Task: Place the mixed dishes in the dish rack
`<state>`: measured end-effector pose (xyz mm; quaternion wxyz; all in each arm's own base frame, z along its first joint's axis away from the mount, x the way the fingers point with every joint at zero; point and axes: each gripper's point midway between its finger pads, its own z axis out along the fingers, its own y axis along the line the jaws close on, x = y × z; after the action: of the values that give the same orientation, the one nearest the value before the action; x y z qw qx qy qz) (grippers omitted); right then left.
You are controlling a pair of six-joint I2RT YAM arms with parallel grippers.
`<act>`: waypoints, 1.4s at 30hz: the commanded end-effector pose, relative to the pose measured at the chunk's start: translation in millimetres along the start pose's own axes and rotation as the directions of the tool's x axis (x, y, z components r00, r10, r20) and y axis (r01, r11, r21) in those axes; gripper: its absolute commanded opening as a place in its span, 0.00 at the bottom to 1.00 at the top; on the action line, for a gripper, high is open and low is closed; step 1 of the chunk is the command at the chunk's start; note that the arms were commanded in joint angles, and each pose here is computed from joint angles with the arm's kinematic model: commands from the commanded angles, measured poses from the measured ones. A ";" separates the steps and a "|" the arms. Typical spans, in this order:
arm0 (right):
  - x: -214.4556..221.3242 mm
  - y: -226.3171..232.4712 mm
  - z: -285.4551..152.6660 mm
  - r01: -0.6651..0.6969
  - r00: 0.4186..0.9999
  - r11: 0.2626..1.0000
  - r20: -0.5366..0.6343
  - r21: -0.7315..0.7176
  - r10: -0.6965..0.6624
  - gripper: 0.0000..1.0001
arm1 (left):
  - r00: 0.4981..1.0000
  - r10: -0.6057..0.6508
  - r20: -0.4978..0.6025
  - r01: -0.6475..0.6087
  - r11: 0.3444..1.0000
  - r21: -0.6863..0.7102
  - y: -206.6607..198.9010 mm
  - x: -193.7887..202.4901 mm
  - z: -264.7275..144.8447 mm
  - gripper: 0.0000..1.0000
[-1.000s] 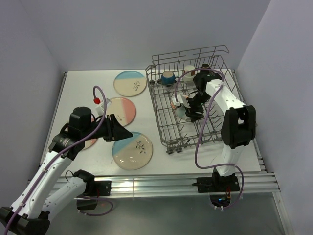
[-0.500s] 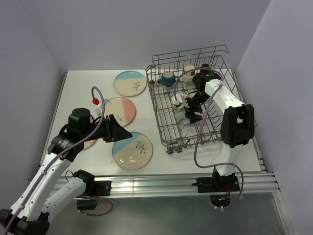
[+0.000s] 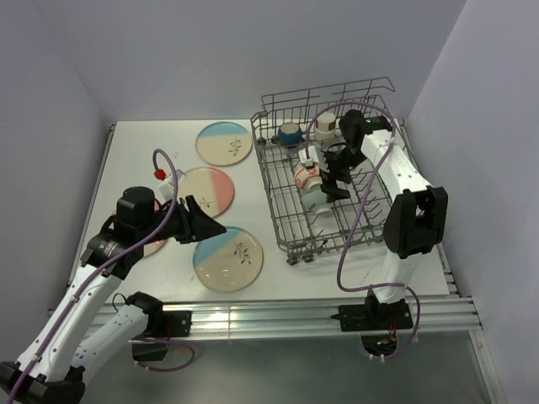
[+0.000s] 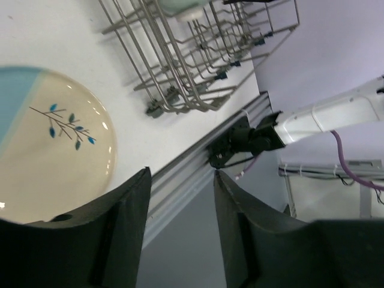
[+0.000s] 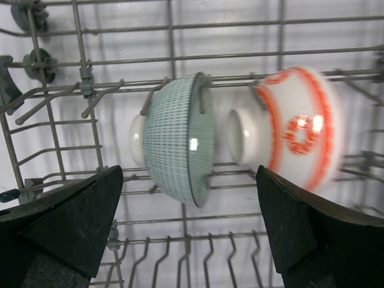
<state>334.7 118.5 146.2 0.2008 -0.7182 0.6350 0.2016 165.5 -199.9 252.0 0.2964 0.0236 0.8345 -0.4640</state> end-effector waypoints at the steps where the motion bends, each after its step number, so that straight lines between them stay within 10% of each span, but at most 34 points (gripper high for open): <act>1: -39.3 -0.9 -46.6 0.043 0.996 0.992 0.074 0.117 -0.052 1.00 | 0.995 0.020 0.096 -0.015 0.999 -0.052 4.2 -16.7 -4.4 0.54; 12: -107.2 -0.2 -98.8 -0.022 0.950 0.934 0.299 0.356 -0.091 1.00 | 0.926 -0.116 0.359 0.226 0.932 -0.282 67.4 -47.2 0.7 0.97; 26: -179.3 35.2 -63.5 -0.104 0.821 0.957 0.567 0.269 -0.070 0.82 | 0.574 -0.517 0.636 0.780 0.581 -0.231 212.9 -70.3 37.6 0.62; 42: -209.7 47.5 -69.3 -0.051 0.791 0.973 0.604 0.226 -0.099 0.80 | 0.497 -0.536 0.682 0.863 0.229 -0.450 294.5 -47.3 68.2 0.42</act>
<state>272.0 239.2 281.6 0.4481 -0.5849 0.5852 0.3386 322.1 -84.2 25.9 0.1762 -0.5632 0.7892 -0.1701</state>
